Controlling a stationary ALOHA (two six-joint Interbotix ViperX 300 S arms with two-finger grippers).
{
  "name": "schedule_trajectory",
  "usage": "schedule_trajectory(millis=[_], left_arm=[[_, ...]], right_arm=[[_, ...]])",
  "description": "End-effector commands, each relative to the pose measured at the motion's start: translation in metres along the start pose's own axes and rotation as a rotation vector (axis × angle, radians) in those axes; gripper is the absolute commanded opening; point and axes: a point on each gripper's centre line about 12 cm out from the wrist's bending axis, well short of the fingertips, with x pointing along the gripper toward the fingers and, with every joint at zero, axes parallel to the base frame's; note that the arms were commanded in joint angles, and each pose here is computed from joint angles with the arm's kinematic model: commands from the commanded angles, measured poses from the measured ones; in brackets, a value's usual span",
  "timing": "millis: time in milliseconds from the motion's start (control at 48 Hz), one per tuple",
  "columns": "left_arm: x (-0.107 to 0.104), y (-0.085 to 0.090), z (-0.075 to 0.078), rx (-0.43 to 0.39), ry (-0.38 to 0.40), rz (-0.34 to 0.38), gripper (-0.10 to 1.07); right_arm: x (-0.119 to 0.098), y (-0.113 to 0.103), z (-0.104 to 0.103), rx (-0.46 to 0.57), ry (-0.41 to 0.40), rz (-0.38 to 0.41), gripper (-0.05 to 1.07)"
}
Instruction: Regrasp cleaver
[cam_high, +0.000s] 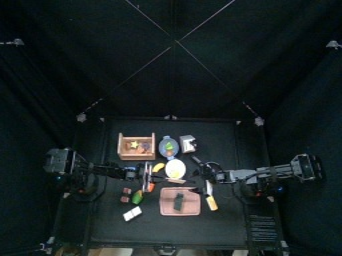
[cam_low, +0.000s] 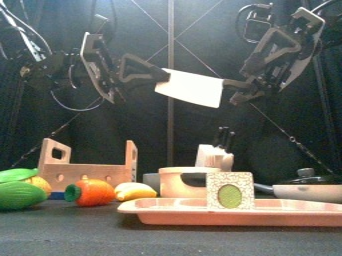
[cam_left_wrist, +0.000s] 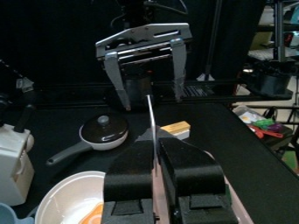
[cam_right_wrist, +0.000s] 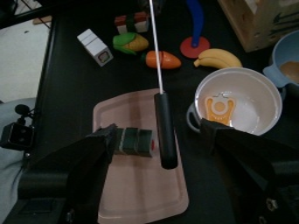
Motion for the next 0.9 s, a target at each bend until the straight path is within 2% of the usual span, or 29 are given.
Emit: schedule_trajectory(millis=[0,417,688,875], left_arm=[[0.0045,-0.0006,0.0093,0.003,-0.037,-0.003,0.37],[0.0047,-0.0018,0.0087,-0.002,-0.036,-0.003,0.37],[0.0047,-0.0012,0.0087,-0.001,-0.036,-0.002,0.37],[0.004,-0.0018,0.0078,-0.002,-0.032,-0.003,0.37]], right_arm=[[-0.002,0.0019,0.0114,0.003,-0.033,0.005,1.03],[-0.0025,-0.0025,0.0139,0.012,-0.04,-0.008,1.0],[-0.0025,-0.003,0.0135,0.016,-0.036,-0.011,0.66],[-0.0045,-0.0041,0.0171,0.048,-0.033,-0.016,0.5]])
